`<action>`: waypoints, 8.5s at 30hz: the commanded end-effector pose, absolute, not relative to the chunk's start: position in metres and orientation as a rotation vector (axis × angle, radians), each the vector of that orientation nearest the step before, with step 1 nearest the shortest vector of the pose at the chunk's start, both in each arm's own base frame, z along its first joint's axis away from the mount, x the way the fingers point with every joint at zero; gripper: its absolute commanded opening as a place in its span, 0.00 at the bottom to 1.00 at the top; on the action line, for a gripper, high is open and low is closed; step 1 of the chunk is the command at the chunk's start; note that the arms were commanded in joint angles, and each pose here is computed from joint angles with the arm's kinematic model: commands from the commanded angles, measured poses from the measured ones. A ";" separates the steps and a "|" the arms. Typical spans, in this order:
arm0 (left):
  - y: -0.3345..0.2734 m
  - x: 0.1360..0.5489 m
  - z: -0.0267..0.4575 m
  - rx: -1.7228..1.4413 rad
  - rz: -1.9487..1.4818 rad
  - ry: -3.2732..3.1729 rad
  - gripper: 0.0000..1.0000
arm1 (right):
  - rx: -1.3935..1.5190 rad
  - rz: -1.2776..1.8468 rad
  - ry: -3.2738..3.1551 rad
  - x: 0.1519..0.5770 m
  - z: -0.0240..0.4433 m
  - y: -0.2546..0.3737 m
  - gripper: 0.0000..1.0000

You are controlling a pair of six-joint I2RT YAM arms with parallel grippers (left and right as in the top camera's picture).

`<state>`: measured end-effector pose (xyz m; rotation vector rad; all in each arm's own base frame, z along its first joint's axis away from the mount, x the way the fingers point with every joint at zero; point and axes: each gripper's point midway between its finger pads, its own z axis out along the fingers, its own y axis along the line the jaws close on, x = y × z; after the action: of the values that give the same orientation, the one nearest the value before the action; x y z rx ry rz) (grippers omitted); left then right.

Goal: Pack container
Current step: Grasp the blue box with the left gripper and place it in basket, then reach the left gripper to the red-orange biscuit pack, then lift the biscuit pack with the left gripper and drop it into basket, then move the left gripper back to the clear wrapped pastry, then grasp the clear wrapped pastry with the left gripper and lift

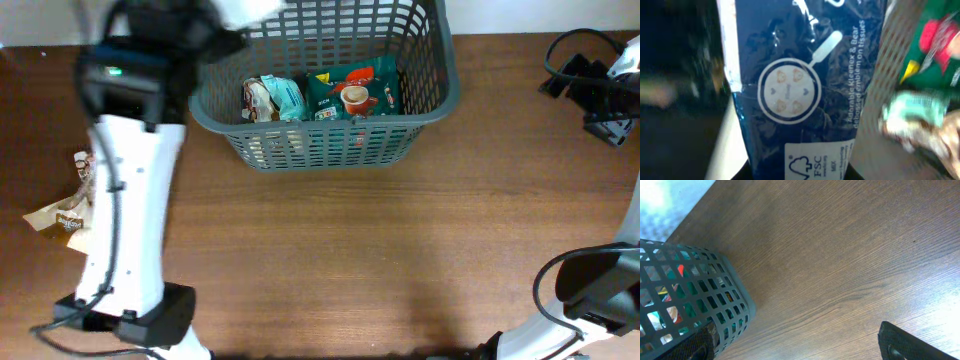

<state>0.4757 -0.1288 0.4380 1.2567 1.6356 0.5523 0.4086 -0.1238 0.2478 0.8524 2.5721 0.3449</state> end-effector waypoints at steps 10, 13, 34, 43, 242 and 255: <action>-0.205 0.544 0.299 1.606 0.656 1.655 0.02 | 0.855 0.351 2.565 0.407 0.250 -0.123 0.99; -0.202 0.561 0.260 1.637 0.703 1.716 0.02 | 0.855 0.351 2.564 0.407 0.250 -0.123 0.99; -0.076 0.496 0.433 0.626 0.635 1.945 0.99 | 0.855 0.351 2.565 0.407 0.250 -0.123 0.99; 0.052 0.408 0.379 0.169 0.481 2.426 0.99 | 0.855 0.351 2.565 0.407 0.250 -0.123 0.99; 0.277 0.371 0.012 -2.035 0.163 2.248 0.68 | 0.855 0.351 2.564 0.407 0.250 -0.123 0.99; 0.281 0.371 -0.001 -1.947 0.191 2.341 0.59 | 0.855 0.350 2.565 0.407 0.250 -0.123 0.99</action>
<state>0.3783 0.2803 0.0171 -1.9561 2.2800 0.1535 0.4086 -0.1239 0.2477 0.8520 2.5723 0.3443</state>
